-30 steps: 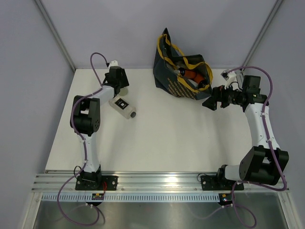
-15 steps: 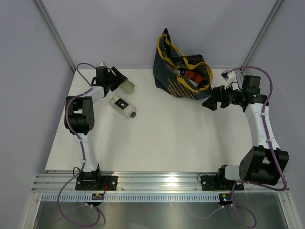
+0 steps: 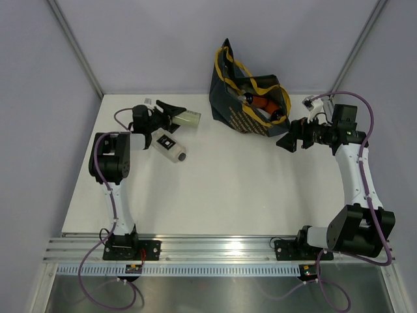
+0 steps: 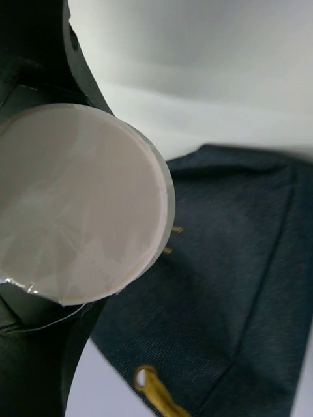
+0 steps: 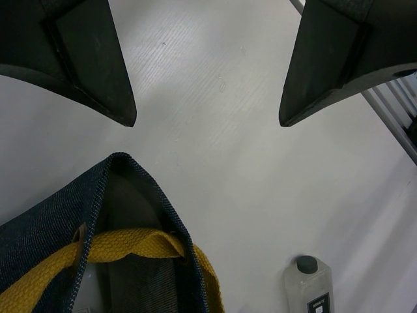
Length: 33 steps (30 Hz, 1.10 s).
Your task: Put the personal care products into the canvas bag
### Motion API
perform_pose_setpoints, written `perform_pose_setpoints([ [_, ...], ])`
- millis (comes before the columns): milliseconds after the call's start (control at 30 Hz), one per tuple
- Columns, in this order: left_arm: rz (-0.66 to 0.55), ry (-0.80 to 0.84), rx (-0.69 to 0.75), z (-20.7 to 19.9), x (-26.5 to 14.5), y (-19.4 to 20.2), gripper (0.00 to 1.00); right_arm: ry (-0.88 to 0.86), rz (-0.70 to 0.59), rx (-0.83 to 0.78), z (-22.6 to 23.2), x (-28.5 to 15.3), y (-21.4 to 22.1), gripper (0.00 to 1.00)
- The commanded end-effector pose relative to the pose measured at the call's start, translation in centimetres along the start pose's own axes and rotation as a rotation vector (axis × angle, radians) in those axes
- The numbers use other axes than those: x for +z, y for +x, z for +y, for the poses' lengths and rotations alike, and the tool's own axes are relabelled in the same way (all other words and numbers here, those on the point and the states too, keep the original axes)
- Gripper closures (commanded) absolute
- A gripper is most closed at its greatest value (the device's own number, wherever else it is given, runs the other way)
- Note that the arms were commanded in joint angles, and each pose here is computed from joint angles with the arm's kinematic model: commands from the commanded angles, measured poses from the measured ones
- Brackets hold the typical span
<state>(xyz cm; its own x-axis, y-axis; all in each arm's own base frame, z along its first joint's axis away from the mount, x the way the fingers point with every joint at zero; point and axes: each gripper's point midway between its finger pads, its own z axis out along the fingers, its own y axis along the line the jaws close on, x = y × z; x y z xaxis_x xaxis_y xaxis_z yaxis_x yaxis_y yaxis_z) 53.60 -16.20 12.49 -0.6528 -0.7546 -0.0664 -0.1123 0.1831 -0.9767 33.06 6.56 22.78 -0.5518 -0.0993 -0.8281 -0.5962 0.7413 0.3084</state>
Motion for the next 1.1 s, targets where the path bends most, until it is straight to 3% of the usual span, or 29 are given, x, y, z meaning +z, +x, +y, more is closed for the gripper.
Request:
perform_pose_setpoints([
  [0, 0.080, 0.427, 0.205, -16.7, -4.8, 4.6, 1.00, -0.020, -0.040, -0.040, 1.1, -0.6, -1.0, 0.01],
  [333, 0.159, 0.528, 0.327, -25.8, -5.1, 14.5, 1.00, 0.000, -0.049, -0.056, 1.3, -1.0, -0.8, 0.01],
  [500, 0.168, 0.544, 0.378, -29.5, -3.2, 17.3, 1.00, 0.012, -0.053, -0.062, 1.4, -1.2, -0.6, 0.00],
  [567, 0.151, 0.451, 0.443, -28.1, -0.4, 18.0, 1.00, 0.013, -0.056, -0.067, 1.5, -1.3, -0.6, 0.01],
  [667, 0.080, 0.461, 0.526, -30.4, 1.5, 17.8, 1.00, 0.014, -0.059, -0.067, 1.6, -1.3, -0.6, 0.01],
  [700, 0.085, 0.393, 0.531, -28.5, 3.4, 17.6, 1.00, 0.014, -0.060, -0.068, 1.6, -1.4, -0.6, 0.00],
  [733, 0.061, 0.420, 0.562, -30.3, 3.6, 17.7, 1.00, 0.015, -0.062, -0.071, 1.7, -1.4, -0.6, 0.00],
  [800, 0.055, 0.319, 0.611, -27.6, 6.3, 17.2, 1.00, 0.020, -0.066, -0.078, 1.7, -1.6, -0.7, 0.01],
  [833, 0.032, 0.337, 0.640, -29.3, 6.4, 17.3, 1.00, 0.023, -0.065, -0.078, 1.8, -1.6, -0.5, 0.01],
  [900, 0.034, 0.267, 0.697, -27.0, 8.2, 17.3, 1.00, 0.028, -0.068, -0.082, 1.8, -1.7, -0.5, 0.01],
  [1067, -0.065, 0.227, 0.772, -26.2, 10.6, 16.4, 0.97, 0.027, -0.071, -0.082, 1.8, -1.7, -0.3, 0.01],
])
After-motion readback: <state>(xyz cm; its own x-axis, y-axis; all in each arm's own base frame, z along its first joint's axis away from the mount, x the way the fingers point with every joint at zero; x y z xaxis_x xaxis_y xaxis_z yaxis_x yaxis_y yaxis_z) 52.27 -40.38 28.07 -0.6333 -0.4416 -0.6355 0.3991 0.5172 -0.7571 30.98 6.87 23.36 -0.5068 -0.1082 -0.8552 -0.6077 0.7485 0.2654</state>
